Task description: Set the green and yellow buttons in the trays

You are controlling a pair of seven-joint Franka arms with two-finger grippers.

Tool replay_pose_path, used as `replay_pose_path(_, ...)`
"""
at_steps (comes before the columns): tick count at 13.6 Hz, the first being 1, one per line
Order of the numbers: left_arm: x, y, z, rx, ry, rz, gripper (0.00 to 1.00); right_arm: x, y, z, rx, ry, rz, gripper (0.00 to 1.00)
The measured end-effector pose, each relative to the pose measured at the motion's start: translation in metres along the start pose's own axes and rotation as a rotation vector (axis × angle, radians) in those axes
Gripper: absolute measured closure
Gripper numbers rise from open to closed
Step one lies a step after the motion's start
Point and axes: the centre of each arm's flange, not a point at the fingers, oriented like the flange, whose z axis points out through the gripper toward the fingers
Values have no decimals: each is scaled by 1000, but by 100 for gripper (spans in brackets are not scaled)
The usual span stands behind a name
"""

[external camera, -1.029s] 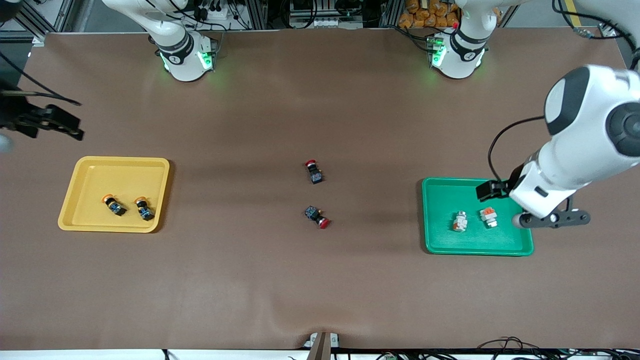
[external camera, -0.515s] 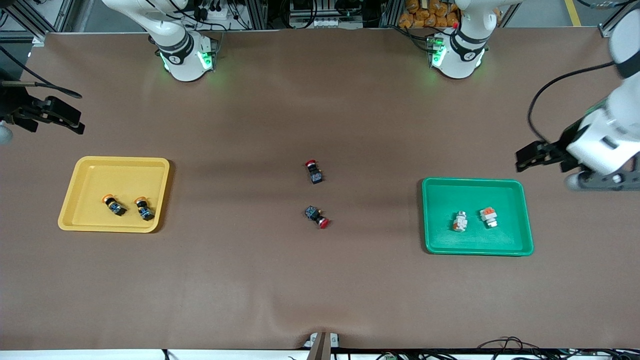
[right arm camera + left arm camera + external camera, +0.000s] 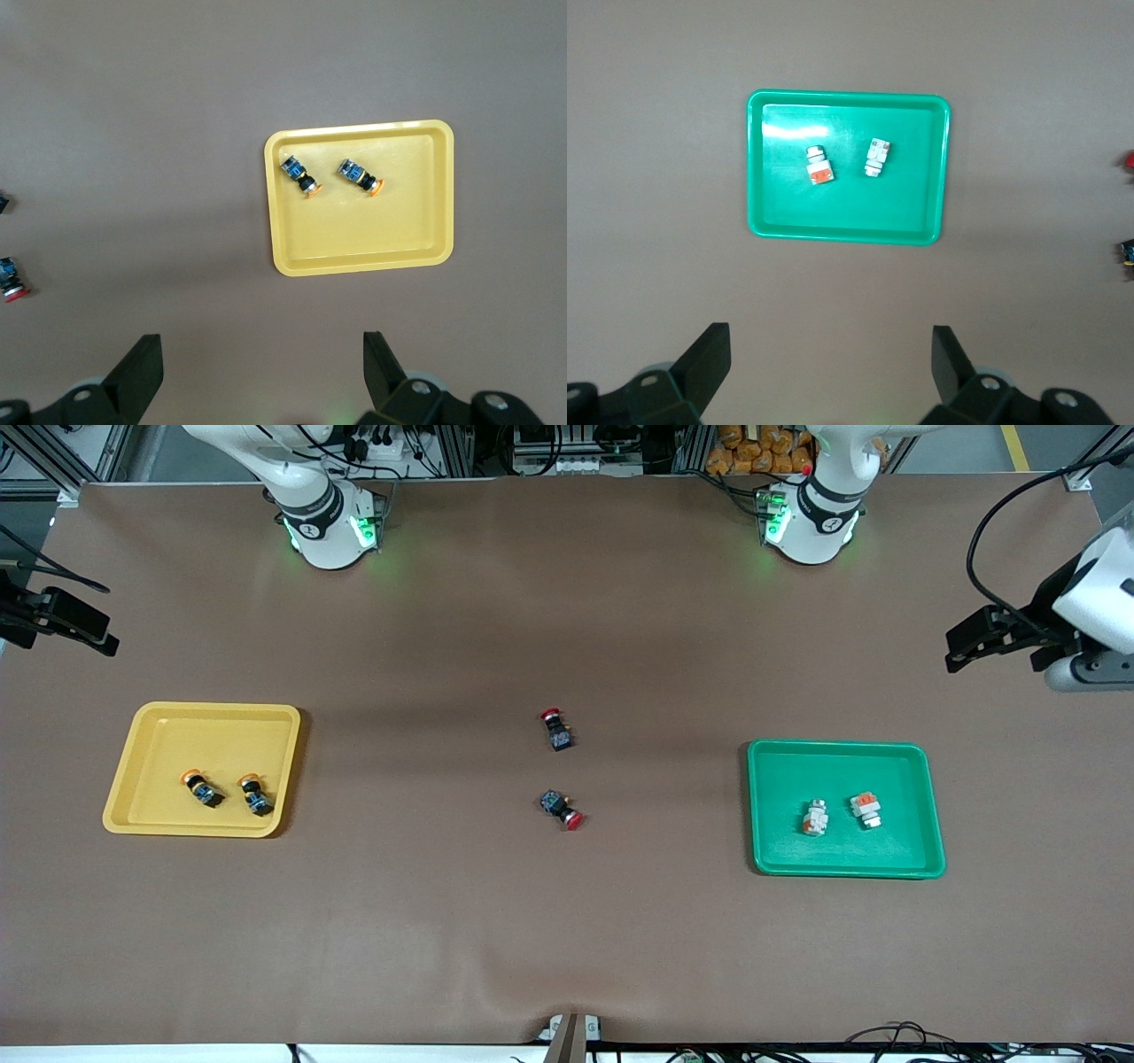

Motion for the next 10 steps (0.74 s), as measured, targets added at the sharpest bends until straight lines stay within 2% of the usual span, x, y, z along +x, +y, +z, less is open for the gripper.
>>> replay_pose_path(3,-12,-4,-6,5,-11,-6,0,0,6,0,27,-3,12,0)
replay_pose_path(10,-43,-15,-2,5,-38,-18,0,0,10,-1,30,-1,15,0)
